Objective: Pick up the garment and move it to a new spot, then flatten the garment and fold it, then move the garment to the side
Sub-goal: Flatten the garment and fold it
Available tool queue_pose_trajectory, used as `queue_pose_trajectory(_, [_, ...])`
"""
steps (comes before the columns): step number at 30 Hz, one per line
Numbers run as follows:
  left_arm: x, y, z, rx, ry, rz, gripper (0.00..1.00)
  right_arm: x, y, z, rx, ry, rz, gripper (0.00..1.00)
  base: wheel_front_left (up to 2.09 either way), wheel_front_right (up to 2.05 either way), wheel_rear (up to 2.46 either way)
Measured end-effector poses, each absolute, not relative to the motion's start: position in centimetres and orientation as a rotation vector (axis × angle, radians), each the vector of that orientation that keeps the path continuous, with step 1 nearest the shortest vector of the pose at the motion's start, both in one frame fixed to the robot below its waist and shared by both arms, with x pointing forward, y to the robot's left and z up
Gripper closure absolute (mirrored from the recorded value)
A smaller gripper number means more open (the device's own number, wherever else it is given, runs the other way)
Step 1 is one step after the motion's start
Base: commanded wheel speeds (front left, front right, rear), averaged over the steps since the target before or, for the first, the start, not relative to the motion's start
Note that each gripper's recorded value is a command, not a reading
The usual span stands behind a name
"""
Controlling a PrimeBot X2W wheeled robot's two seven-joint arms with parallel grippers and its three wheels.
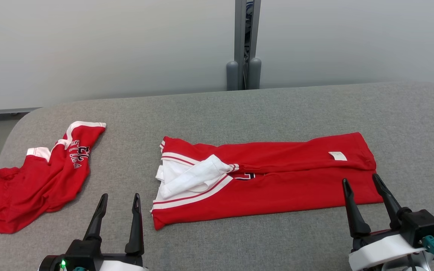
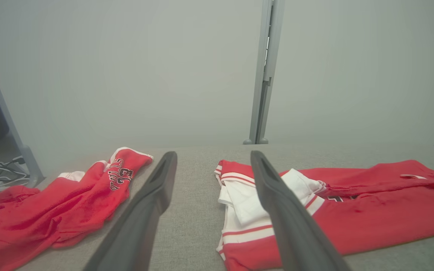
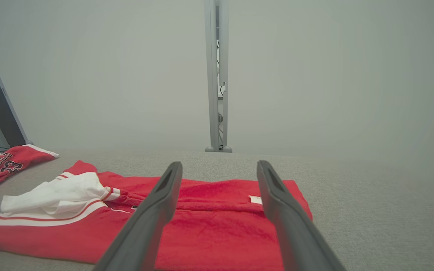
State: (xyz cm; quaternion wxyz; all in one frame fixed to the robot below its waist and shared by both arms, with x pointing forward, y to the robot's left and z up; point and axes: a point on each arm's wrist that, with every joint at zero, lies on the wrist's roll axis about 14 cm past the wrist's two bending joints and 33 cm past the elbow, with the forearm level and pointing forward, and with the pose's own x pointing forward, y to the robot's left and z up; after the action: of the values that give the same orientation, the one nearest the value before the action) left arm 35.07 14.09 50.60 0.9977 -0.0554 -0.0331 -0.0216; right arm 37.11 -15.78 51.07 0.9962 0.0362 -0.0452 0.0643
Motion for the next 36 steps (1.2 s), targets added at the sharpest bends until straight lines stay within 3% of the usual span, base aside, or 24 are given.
queue_pose_trajectory(20, [35.5, 14.6, 49.8, -0.086, -0.050, -0.034, 0.00, 38.0, -15.9, 49.4, 0.109, -0.036, 0.118, 0.00, 0.00, 0.00, 0.00])
queue_pose_trajectory(36, [37.3, 14.4, 47.6, -0.058, 0.012, -0.045, 0.00, 43.7, -22.7, 43.3, 0.311, 0.155, -0.135, 0.00, 0.00, 0.00, 0.00])
